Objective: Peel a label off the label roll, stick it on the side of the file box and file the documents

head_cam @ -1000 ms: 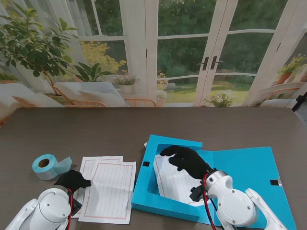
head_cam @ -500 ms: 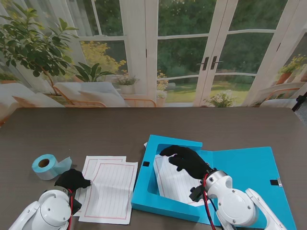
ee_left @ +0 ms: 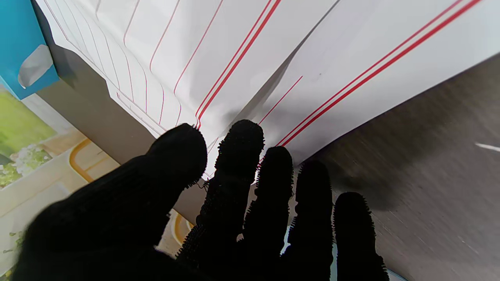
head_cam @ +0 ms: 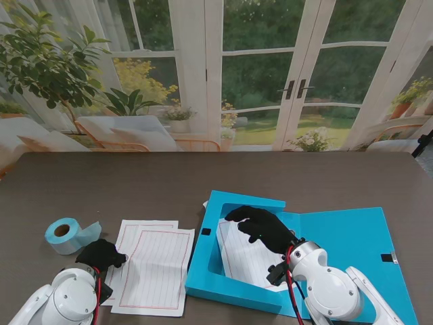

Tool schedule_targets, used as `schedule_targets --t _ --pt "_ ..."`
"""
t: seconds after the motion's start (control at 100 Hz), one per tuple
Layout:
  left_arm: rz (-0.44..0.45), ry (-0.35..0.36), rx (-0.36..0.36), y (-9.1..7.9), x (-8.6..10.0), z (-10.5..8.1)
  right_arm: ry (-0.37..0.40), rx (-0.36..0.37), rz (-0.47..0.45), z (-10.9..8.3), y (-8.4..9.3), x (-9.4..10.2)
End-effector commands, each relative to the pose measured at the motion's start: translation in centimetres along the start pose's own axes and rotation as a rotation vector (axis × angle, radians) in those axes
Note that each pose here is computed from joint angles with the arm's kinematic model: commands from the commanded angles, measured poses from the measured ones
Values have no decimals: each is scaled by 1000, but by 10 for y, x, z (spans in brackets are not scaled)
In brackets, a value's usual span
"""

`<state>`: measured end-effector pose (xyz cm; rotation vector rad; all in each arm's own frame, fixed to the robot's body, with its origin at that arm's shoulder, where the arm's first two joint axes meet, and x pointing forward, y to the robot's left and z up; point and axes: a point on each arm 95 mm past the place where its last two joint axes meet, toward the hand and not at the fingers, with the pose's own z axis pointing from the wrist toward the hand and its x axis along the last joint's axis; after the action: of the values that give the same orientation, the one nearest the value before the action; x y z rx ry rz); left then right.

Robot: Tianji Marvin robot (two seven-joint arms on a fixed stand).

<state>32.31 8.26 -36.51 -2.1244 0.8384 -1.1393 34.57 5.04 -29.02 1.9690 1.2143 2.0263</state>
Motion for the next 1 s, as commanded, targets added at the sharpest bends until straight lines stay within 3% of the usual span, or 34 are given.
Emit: schedule_targets --t 0.0,0.24,0.37,0.68,0.99 --pt "-1 -14 -21 3 -5 -3 -4 24 9 -1 -5 0" --pt "5 -8 -40 -1 -6 -4 -7 23 17 -1 -5 -1" --pt "-12 -37 -42 5 -7 0 -7 23 20 -1 -5 -1" --pt "53 -94 -42 4 -11 2 -12 24 20 -1 -5 -2" --pt "80 -137 -102 1 -10 5 -12 24 18 0 -6 -2"
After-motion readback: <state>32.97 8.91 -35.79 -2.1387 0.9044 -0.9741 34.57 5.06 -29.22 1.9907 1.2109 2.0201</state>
